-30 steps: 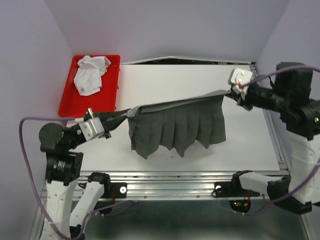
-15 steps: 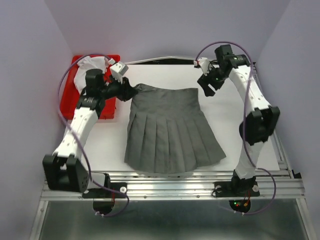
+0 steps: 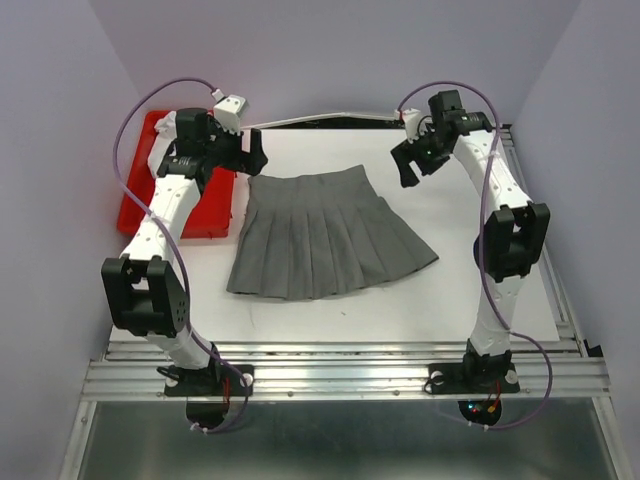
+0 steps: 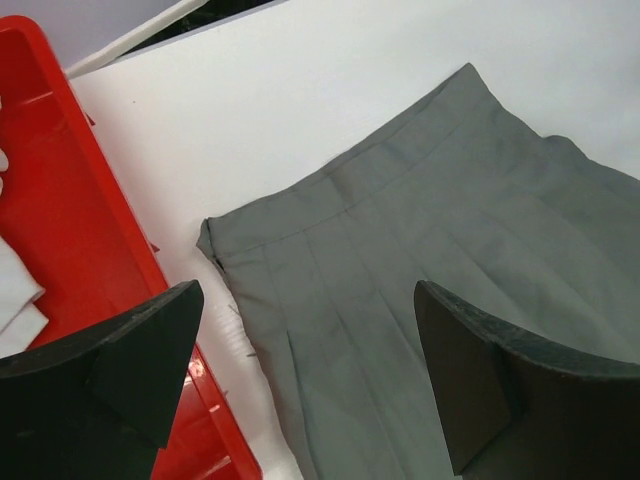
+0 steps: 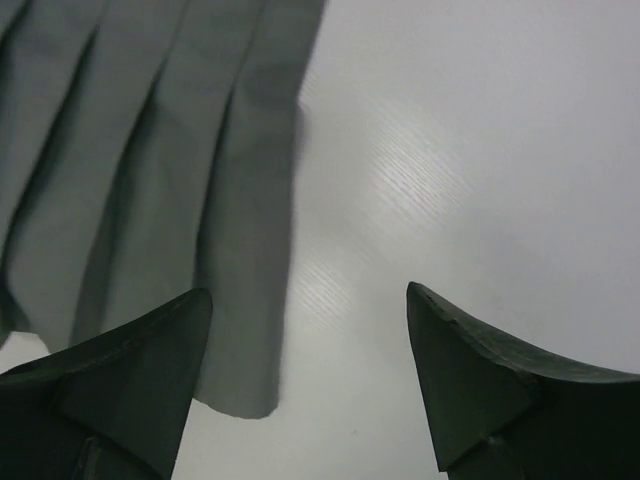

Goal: Fold and stack the skirts
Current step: Flatten the skirt out

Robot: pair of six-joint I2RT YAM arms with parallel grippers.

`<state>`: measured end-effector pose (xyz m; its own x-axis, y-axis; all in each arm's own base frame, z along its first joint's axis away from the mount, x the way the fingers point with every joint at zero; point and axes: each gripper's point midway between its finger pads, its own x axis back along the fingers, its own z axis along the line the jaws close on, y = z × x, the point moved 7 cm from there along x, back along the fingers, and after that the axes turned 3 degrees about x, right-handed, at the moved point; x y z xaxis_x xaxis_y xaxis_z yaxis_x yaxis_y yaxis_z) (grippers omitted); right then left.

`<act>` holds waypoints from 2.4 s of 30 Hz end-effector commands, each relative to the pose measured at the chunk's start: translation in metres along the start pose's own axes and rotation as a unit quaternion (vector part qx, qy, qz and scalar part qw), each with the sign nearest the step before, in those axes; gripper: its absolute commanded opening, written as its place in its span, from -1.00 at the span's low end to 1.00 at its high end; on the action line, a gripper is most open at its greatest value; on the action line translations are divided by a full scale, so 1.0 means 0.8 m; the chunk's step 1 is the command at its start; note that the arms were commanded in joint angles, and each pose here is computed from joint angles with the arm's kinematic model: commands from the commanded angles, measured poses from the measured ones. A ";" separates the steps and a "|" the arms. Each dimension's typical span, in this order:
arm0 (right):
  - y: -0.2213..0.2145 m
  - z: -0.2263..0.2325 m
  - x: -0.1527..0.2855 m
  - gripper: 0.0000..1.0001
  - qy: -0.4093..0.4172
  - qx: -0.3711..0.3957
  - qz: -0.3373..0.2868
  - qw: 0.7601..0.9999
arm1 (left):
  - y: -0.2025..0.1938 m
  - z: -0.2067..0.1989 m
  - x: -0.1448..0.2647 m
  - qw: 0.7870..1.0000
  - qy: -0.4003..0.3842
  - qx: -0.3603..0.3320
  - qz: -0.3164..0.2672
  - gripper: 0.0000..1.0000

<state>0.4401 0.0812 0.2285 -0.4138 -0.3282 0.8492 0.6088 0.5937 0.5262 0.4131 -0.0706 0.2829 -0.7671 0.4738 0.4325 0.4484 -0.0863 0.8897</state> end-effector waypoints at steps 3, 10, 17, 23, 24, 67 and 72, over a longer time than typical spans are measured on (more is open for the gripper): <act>0.032 0.043 -0.031 0.48 0.115 -0.023 -0.069 0.991 | -0.022 -0.034 0.020 0.999 0.024 -0.027 0.036 0.97; -0.002 0.076 -0.097 0.18 0.158 -0.035 -0.007 0.987 | -0.078 -0.064 0.015 0.993 0.026 -0.040 0.111 0.97; -0.088 0.113 -0.143 0.02 0.108 0.046 0.091 0.989 | -0.126 -0.076 -0.002 0.984 0.017 0.003 0.179 0.81; -0.158 0.180 -0.123 -0.27 0.140 0.094 0.167 0.971 | -0.150 -0.072 -0.032 0.974 0.028 0.045 0.221 0.67; -0.155 0.199 -0.111 -0.30 0.156 0.103 0.162 0.969 | -0.157 -0.069 -0.044 0.971 0.027 0.049 0.234 0.66; -0.237 0.159 -0.068 -0.17 0.227 -0.059 0.168 0.957 | -0.141 -0.231 -0.026 0.934 -0.230 -0.167 0.216 0.73; -0.250 0.202 -0.040 -0.20 0.278 -0.066 0.187 0.940 | -0.182 -0.226 -0.023 0.925 -0.237 -0.154 0.254 0.68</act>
<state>0.2515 0.0902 0.0852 0.1449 -0.5032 0.8520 0.7600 0.6079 0.2298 0.2871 -0.2286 0.1758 -0.2033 0.6135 0.7630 0.4616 -0.6272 0.6273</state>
